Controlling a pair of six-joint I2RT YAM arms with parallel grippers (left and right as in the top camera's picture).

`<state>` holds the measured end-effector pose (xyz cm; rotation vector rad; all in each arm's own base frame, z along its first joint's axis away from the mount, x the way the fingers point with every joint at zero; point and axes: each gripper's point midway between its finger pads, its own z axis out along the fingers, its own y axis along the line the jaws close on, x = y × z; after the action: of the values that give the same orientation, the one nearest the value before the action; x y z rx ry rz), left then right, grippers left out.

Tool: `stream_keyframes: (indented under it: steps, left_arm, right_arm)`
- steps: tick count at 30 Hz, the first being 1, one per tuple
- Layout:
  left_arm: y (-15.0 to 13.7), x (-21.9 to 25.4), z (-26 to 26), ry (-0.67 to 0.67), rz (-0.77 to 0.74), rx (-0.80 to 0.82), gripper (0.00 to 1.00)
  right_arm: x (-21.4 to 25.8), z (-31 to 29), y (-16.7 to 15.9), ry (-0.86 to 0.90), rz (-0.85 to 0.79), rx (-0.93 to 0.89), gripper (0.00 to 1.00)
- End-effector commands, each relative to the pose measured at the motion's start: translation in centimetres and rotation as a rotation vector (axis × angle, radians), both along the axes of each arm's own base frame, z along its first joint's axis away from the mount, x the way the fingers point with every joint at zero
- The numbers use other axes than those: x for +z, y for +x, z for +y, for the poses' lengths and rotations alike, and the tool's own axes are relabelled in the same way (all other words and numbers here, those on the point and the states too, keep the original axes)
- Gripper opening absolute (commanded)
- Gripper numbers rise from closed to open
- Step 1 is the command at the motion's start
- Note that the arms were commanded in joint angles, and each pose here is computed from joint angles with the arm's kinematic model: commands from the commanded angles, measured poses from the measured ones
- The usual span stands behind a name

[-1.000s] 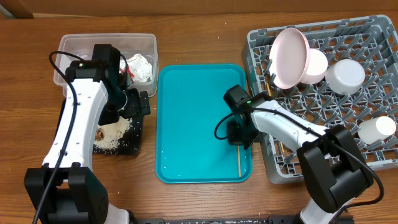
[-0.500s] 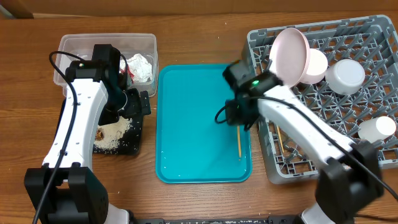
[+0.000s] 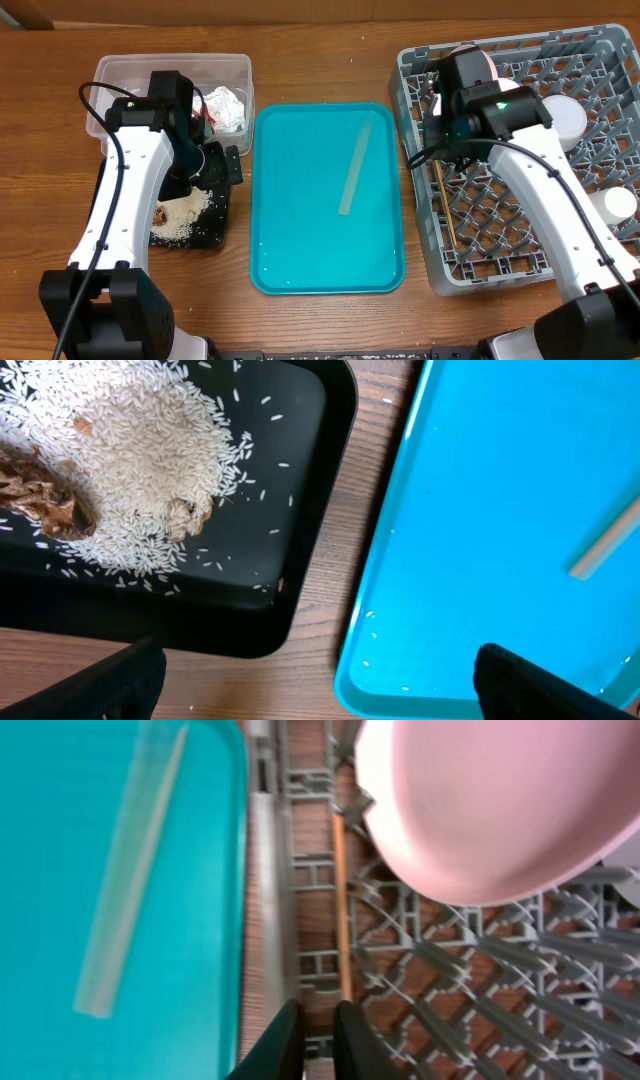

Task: Sort waste into correct bins and load items into the dishwasher

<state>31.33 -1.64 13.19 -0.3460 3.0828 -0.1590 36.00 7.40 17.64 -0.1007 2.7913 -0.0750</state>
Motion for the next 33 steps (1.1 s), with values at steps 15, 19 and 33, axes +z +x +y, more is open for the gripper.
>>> stream_keyframes:
  steps: [15, 19, 33]
  left_arm:
    - [0.0, 0.0, -0.2, -0.006, -0.006, -0.020, 1.00]
    - [-0.1, 0.0, -0.2, -0.006, -0.002, -0.020, 1.00]
    - [-0.6, 2.0, 5.2, 0.046, -0.027, 0.163, 0.96]
  right_arm:
    - [1.3, 11.0, -0.1, 0.416, -0.037, 0.270, 0.42]
    - [1.7, 13.7, -0.2, 0.430, -0.074, 0.342, 0.42]
    - [-4.2, 18.6, -0.2, 0.416, 0.040, 0.300, 0.43]
